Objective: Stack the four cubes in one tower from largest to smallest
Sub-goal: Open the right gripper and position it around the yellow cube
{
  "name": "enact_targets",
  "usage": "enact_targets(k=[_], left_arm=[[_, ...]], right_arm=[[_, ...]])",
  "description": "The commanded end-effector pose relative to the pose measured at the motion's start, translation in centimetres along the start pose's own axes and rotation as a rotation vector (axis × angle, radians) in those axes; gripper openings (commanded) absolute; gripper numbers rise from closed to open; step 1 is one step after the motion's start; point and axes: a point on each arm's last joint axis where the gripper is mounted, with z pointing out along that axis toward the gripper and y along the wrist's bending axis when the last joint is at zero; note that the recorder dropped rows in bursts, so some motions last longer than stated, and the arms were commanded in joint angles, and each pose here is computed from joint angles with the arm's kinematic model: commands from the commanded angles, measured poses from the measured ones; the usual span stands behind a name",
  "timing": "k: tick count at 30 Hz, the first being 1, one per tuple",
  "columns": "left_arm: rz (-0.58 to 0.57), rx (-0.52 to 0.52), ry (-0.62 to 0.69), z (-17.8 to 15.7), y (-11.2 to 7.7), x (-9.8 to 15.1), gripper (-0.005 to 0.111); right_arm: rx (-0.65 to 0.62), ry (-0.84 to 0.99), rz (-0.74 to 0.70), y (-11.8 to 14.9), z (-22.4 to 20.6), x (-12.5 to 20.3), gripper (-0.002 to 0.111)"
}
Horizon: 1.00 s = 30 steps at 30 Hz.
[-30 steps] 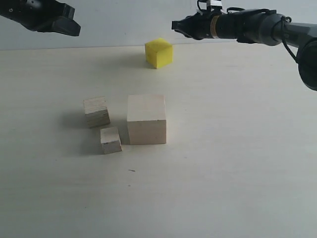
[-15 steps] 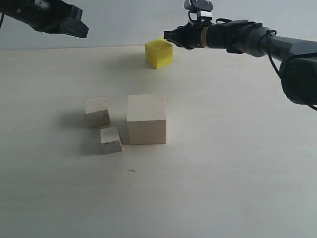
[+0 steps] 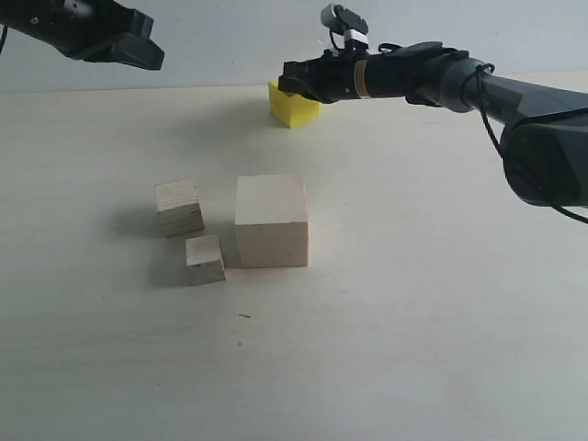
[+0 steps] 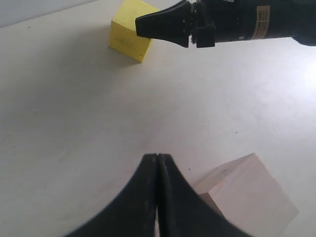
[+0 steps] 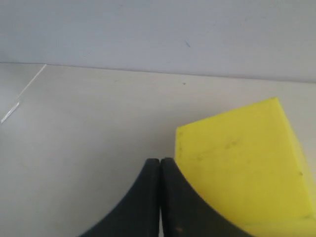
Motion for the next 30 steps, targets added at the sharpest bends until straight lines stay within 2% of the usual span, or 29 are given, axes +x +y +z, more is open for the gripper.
enact_targets(k=[1, 10, 14, 15, 17, 18, 19, 20, 22, 30], left_arm=[[0.008, 0.009, -0.004, -0.2, -0.4, -0.1, 0.000], [0.025, 0.008, -0.004, -0.2, -0.4, -0.1, 0.000], [0.025, 0.008, -0.004, -0.2, -0.4, -0.1, 0.000], [0.025, 0.008, -0.004, -0.2, -0.4, -0.1, 0.000], [0.025, 0.008, -0.004, -0.2, -0.4, -0.1, 0.000], [0.025, 0.008, -0.004, -0.2, -0.4, -0.1, 0.000], [0.025, 0.008, -0.004, -0.2, -0.4, -0.1, 0.000], [0.025, 0.008, -0.004, -0.2, -0.4, -0.1, 0.000], [0.025, 0.010, -0.002, -0.2, -0.4, -0.1, 0.000], [0.021, 0.015, 0.002, -0.2, -0.5, 0.0, 0.000]], right_arm=[[0.002, 0.009, 0.009, -0.3, -0.4, -0.2, 0.000], [0.004, -0.049, -0.076, -0.3, -3.4, -3.6, 0.000], [-0.029, -0.052, -0.152, 0.6, -4.2, -4.7, 0.002], [-0.029, -0.053, -0.168, 0.6, -4.2, -4.7, 0.005], [-0.039, -0.050, -0.195, 0.8, -4.3, -4.9, 0.022], [-0.069, -0.036, -0.246, 1.1, -4.3, -4.7, 0.041], [-0.082, -0.030, -0.280, 1.2, -4.3, -4.6, 0.051], [-0.095, -0.030, -0.310, 1.5, -4.5, -4.8, 0.069], [-0.092, -0.035, -0.313, 1.5, -4.7, -5.1, 0.082], [-0.076, -0.034, -0.411, 0.6, -4.5, -4.5, 0.084]])
